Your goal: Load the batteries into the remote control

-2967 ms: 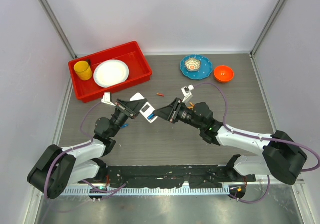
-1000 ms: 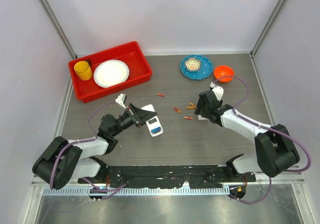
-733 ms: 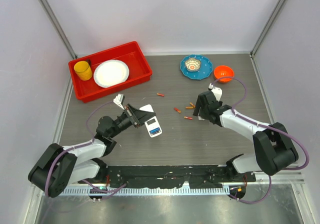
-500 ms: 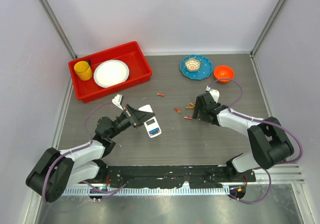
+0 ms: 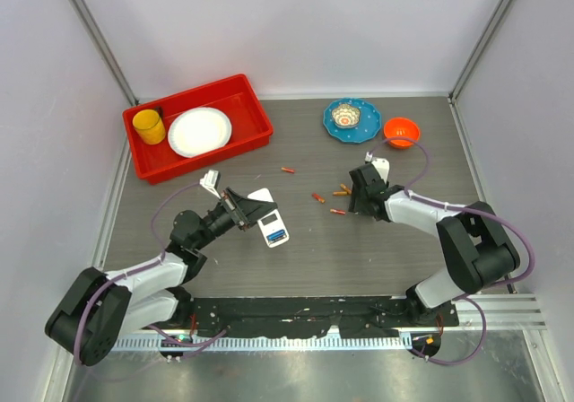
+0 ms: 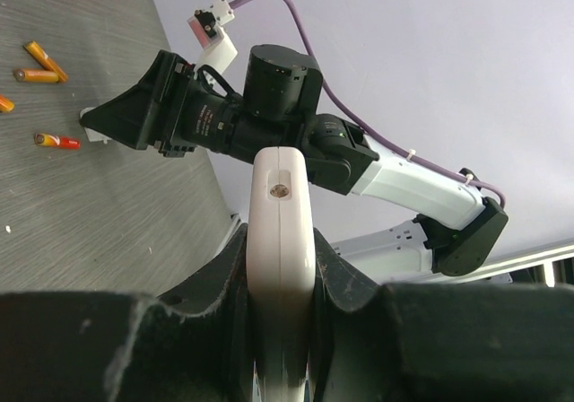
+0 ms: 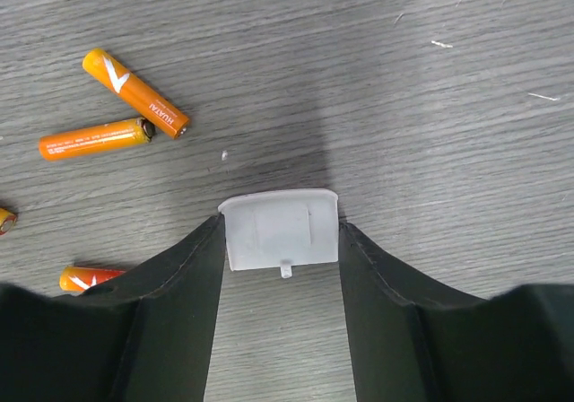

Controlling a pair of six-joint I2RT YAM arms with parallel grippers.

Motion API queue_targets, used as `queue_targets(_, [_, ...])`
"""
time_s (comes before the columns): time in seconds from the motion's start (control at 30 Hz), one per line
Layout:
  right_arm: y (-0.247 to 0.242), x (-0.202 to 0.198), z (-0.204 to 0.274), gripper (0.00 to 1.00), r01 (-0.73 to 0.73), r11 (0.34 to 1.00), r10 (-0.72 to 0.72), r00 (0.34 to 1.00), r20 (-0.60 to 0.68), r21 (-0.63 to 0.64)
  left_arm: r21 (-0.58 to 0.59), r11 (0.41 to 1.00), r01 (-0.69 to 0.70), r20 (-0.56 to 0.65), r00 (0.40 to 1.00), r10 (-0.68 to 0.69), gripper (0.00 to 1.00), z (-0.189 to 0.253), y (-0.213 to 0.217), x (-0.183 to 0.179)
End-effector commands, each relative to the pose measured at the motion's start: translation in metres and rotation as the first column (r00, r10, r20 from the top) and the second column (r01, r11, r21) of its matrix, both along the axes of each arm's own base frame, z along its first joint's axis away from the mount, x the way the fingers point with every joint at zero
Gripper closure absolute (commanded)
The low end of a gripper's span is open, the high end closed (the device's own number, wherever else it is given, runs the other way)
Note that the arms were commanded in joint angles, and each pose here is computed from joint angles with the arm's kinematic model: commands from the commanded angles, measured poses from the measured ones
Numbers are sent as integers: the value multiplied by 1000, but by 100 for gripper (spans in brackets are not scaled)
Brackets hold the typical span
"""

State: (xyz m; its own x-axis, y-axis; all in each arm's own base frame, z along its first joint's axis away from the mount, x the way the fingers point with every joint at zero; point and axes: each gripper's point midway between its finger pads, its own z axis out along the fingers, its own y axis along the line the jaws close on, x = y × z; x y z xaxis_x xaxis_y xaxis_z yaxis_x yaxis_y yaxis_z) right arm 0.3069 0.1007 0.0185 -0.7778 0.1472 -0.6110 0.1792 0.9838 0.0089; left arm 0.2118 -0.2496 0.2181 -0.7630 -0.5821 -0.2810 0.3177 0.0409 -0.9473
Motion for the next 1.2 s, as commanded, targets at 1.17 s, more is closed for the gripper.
queue_targets(1.17, [168, -48, 40, 76, -915, 276, 961, 268, 68, -294, -15, 980, -197, 225, 955, 195, 100, 40, 48, -26])
